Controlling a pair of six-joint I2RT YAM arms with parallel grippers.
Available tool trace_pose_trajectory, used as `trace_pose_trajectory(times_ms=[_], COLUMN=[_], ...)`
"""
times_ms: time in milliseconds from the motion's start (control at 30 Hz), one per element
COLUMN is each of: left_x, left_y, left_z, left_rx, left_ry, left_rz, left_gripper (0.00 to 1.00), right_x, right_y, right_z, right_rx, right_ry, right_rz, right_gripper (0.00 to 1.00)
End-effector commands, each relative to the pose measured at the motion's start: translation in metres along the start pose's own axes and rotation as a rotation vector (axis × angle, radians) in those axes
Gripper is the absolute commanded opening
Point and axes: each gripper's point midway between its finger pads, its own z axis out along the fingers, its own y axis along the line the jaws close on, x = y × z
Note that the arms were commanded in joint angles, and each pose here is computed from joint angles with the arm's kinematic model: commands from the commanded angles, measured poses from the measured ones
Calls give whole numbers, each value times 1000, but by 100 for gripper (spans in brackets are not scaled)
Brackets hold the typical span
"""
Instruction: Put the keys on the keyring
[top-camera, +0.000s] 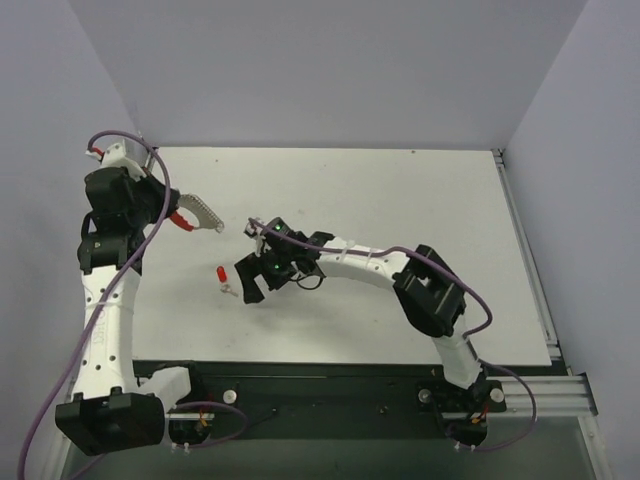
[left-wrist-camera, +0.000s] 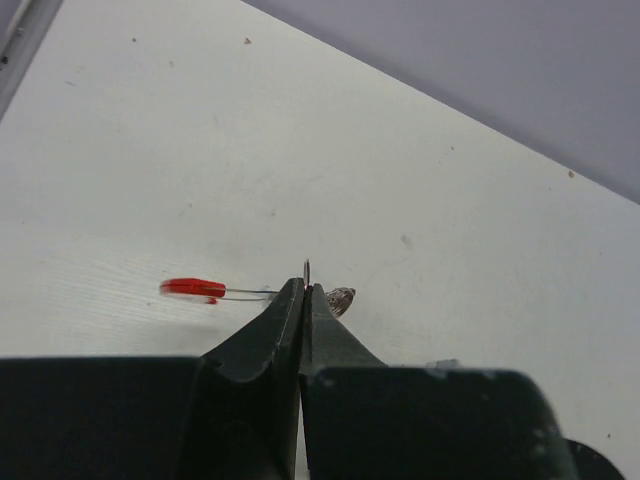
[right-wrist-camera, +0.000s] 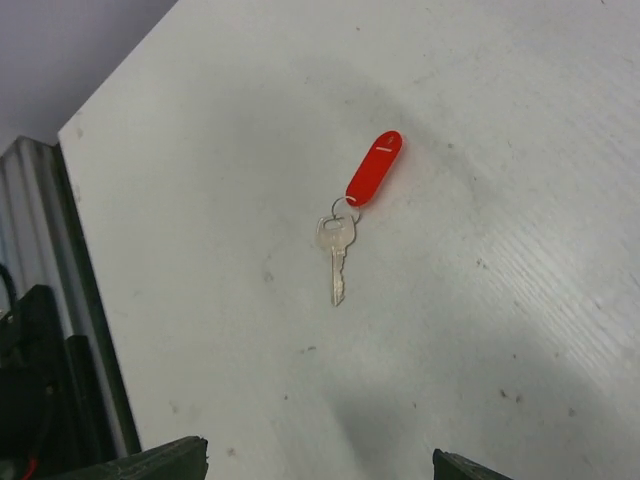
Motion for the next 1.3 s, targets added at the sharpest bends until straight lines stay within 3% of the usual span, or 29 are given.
trace_pose_trajectory(times_ms=[0, 267, 467, 500, 567, 767, 933, 1067, 1167, 1267], left_x=[-59, -92, -100, -101, -105, -113, -116, -117, -115, -107], left_y=[6, -21, -35, -37, -41, -50, -52, -50, -51, -51], left_z=[-17, -33, -44, -46, -50, -61, -65, -67, -67, -63], left_rx=[-73, 40, 98, 104, 123, 150, 150, 141, 150, 162], left_ry=[-170, -270, -297, -301, -315, -341, -351, -354, -351, -333], left_rz=[-44, -61, -52, -52, -51, -41, -35, -28, -27, -34], left_gripper=[0, 0, 0, 0, 0, 0, 0, 0, 0, 0], right_x=[-26, -50, -41, -62, -55, -50, -19, 26, 55, 56], right_y=[1, -13, -30, -29, -37, -43, -52, -68, -91, -112], right_z=[24, 88, 121, 115, 118, 110, 117, 118, 102, 73], right_rx=[136, 309, 443, 473, 499, 576, 582, 604, 661, 691], right_ry=[-58, -136, -112, -160, -132, -114, 5, 139, 206, 195], right_rz=[-96, -55, -49, -38, -31, -80, -138, -161, -121, 6], right_gripper=[92, 83, 74, 67, 60, 52, 42, 14, 0, 0])
